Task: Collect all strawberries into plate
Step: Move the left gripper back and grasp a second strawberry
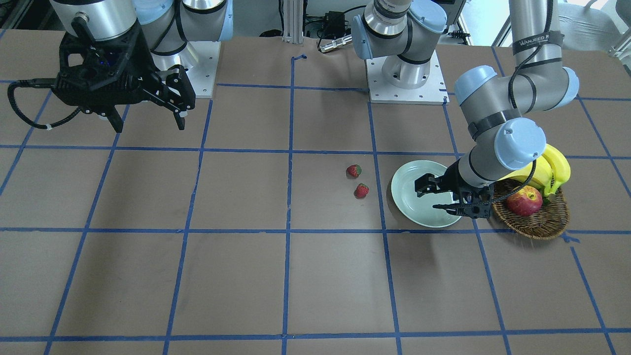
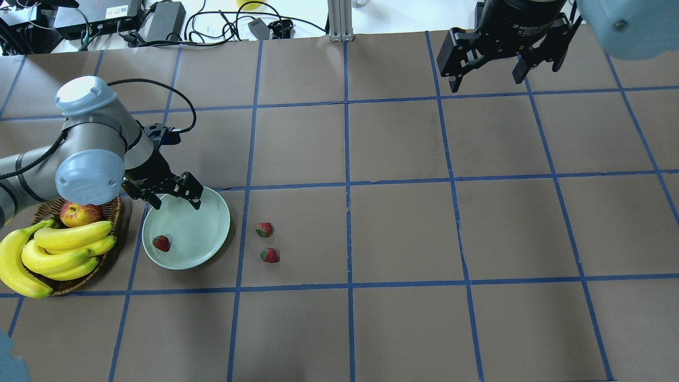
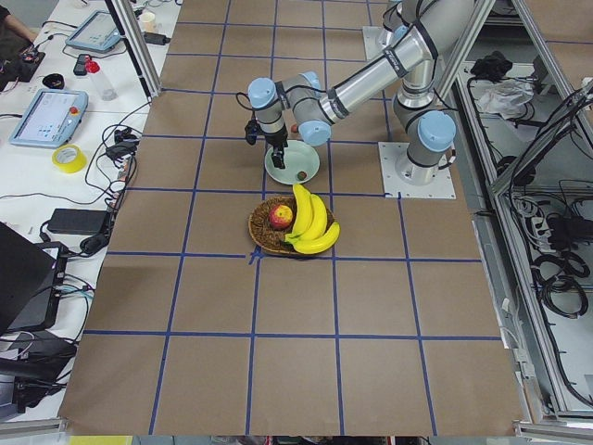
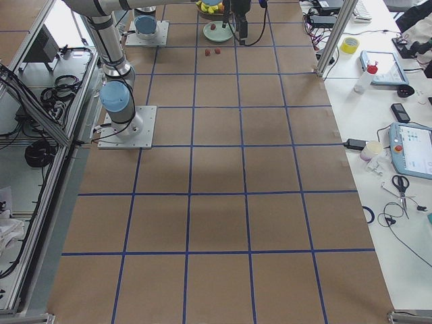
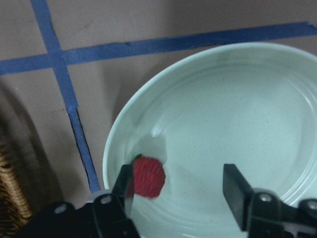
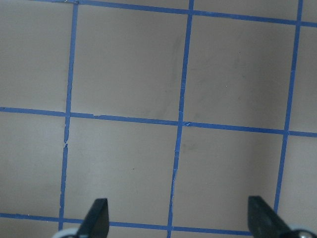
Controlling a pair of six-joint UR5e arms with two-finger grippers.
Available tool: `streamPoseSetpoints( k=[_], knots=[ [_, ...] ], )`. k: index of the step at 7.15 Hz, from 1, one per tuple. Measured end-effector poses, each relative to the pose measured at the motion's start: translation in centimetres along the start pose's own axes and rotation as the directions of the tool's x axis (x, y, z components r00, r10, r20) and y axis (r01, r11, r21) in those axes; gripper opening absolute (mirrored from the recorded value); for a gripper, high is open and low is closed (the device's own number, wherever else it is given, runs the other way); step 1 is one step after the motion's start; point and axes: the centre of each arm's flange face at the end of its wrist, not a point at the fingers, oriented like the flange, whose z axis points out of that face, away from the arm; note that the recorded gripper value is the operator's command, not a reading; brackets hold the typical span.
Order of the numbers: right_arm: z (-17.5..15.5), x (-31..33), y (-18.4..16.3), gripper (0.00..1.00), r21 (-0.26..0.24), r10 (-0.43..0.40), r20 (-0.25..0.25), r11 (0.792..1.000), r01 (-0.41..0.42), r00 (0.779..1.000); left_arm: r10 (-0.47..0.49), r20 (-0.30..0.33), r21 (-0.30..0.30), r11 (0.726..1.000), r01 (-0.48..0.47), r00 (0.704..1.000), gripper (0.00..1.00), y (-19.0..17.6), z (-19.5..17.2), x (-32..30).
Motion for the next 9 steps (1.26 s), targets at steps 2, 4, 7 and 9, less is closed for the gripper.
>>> streamPoseSetpoints(
  k=[2, 4, 7, 9],
  knots=[
    [0.0, 0.0, 0.0, 1.0, 0.0, 0.001, 0.0, 1.0, -0.001, 1.0, -0.049, 0.002, 0.013, 0.999, 0.049, 0.999, 1.0, 0.6, -0.2, 6.1],
    [0.0, 0.0, 0.0, 1.0, 0.0, 0.001, 0.0, 1.0, -0.001, 1.0, -0.023, 0.019, 0.037, 0.999, 0.022, 1.0, 1.0, 1.2, 0.4, 11.5],
    [0.0, 0.0, 0.0, 1.0, 0.0, 0.001, -0.001, 1.0, -0.001, 1.0, -0.01, 0.029, 0.027, 1.0, 0.009, 1.0, 0.98, 2.5, 3.8, 15.3],
    [0.0, 0.0, 0.0, 1.0, 0.0, 0.001, -0.002, 1.0, -0.001, 1.0, -0.012, 0.031, 0.003, 1.0, 0.012, 0.999, 0.93, 3.0, 5.6, 15.5]
  ],
)
